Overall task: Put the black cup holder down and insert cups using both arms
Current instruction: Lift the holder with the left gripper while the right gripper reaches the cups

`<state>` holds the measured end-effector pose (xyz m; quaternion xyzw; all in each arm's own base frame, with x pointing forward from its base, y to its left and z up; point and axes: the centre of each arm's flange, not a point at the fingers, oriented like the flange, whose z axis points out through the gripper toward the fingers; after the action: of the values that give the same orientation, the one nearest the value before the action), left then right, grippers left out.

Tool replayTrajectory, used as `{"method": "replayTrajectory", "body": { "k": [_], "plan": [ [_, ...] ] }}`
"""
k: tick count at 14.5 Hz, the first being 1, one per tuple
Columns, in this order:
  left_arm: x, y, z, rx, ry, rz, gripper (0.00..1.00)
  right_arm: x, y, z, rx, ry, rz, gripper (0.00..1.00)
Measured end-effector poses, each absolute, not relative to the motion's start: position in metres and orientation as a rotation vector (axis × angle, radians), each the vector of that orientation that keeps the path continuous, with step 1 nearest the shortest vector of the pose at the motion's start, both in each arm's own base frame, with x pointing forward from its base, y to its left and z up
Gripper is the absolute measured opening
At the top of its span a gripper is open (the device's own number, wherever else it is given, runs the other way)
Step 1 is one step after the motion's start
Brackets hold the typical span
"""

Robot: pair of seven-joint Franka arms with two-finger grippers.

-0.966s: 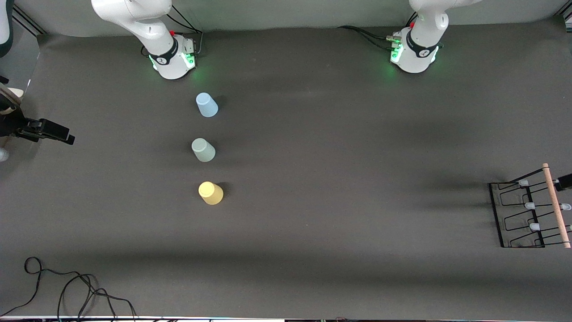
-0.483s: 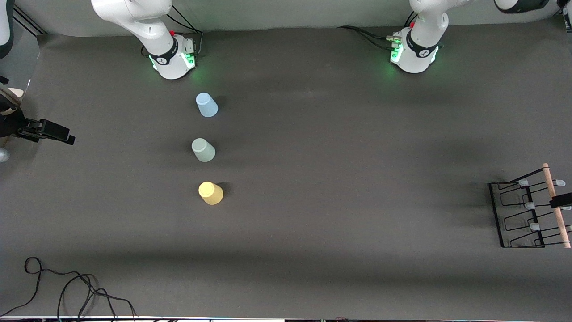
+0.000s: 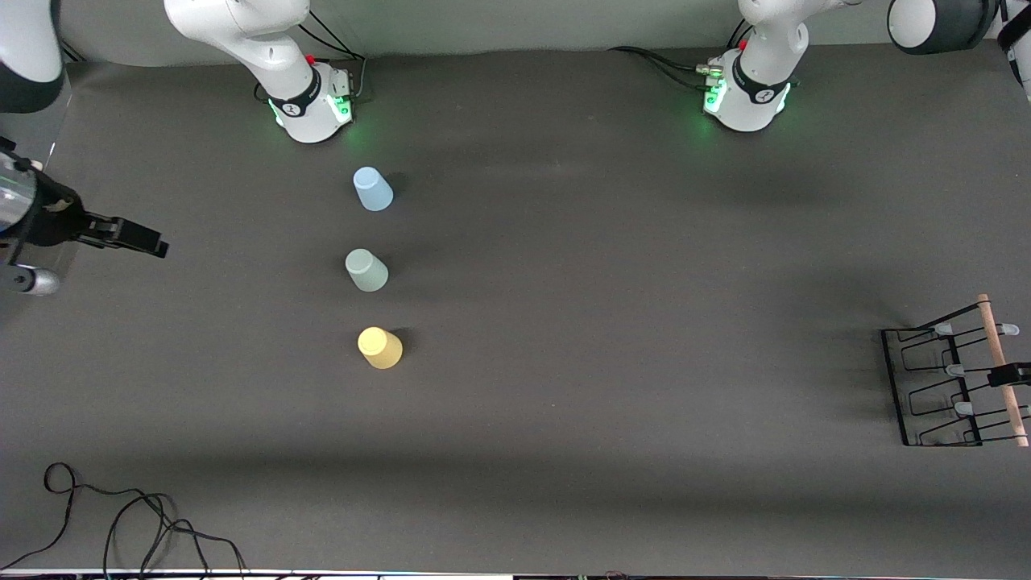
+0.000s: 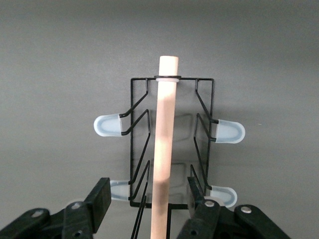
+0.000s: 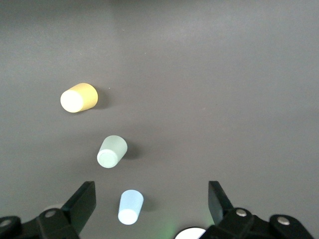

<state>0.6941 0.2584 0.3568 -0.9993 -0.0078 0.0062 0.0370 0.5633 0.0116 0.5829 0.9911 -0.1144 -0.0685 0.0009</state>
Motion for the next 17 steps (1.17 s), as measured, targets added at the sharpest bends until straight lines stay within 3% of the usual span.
{"method": "replayTrajectory", "body": {
  "k": [6, 7, 8, 10, 15, 17],
  "plan": [
    [0.694, 0.258, 0.355, -3.069, 0.014, 0.03, 0.7, 0.558, 0.087, 0.573, 3.045, -0.576, -0.23, 1.0],
    [0.693, 0.258, 0.354, -3.07, 0.023, 0.036, 0.62, 0.557, 0.091, 0.569, 3.04, -0.582, -0.243, 1.0],
    [0.693, 0.258, 0.352, -3.071, 0.038, 0.042, 0.62, 0.555, 0.093, 0.562, 3.035, -0.579, -0.264, 1.0],
    [0.693, 0.258, 0.349, -3.073, 0.069, 0.053, 0.51, 0.551, 0.1, 0.545, 3.021, -0.558, -0.318, 1.0],
    [0.692, 0.257, 0.341, -3.077, 0.086, 0.073, 0.48, 0.539, 0.124, 0.524, 3.008, -0.485, -0.373, 1.0],
    [0.692, 0.256, 0.341, -3.078, 0.089, 0.074, 0.28, 0.538, 0.122, 0.524, 3.008, -0.488, -0.375, 1.0]
  ]
}}
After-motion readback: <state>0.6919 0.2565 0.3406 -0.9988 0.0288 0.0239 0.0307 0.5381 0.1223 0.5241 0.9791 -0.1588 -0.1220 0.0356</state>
